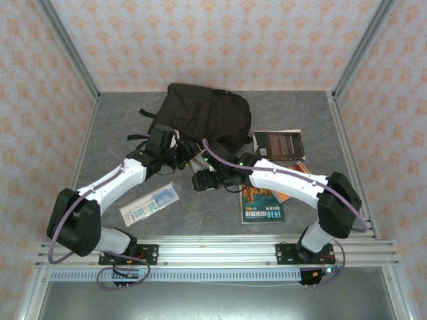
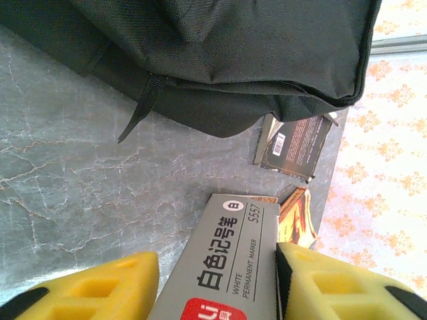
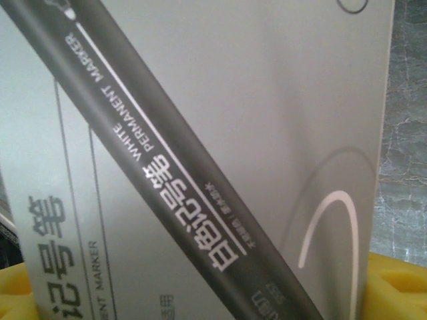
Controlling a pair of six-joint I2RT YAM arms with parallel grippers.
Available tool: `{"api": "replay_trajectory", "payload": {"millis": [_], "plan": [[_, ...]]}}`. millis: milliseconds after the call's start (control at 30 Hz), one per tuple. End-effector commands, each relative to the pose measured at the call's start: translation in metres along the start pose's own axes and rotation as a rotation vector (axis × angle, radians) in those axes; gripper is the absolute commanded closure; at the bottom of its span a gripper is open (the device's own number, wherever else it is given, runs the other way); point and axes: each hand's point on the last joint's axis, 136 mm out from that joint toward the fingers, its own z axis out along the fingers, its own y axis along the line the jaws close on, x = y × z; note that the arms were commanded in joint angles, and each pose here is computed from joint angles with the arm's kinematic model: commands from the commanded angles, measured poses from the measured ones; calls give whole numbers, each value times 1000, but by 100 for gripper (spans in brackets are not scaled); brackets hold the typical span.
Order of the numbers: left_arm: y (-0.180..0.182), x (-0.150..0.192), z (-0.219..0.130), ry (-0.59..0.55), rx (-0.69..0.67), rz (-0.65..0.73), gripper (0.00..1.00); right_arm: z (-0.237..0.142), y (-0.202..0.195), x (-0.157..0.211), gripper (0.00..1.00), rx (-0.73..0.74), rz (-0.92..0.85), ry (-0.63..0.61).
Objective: Pack the student bag
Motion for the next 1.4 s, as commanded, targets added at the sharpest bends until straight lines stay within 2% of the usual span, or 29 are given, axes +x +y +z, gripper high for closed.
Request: {"api": "replay_trajectory", "payload": {"millis": [0, 200, 400, 567, 667, 800, 1133, 1367], "plan": [[-22, 5, -9, 7, 88, 10, 57, -16, 12, -26, 15, -15, -1, -99], [-29, 2, -14, -6, 99, -1, 61, -28, 0, -34, 0, 54, 13, -152], [-36, -6, -20, -39, 106, -16, 62, -62, -18, -51, 1, 126, 74, -278], [-43, -21, -27, -88, 129, -73, 62, -108, -38, -67, 1, 115, 221, -451], [-52, -32, -31, -134, 165, -119, 62, -132, -52, -75, 2, 18, 393, -550], [-73, -49, -46, -217, 245, -176, 61, -146, -61, -81, 2, -181, 643, -604], [-114, -76, -111, -444, 449, -241, 61, -159, -50, -98, 1, -644, 998, -671], [-127, -68, -123, -469, 502, -226, 61, -168, -1, -131, 0, -938, 930, -639]]}}
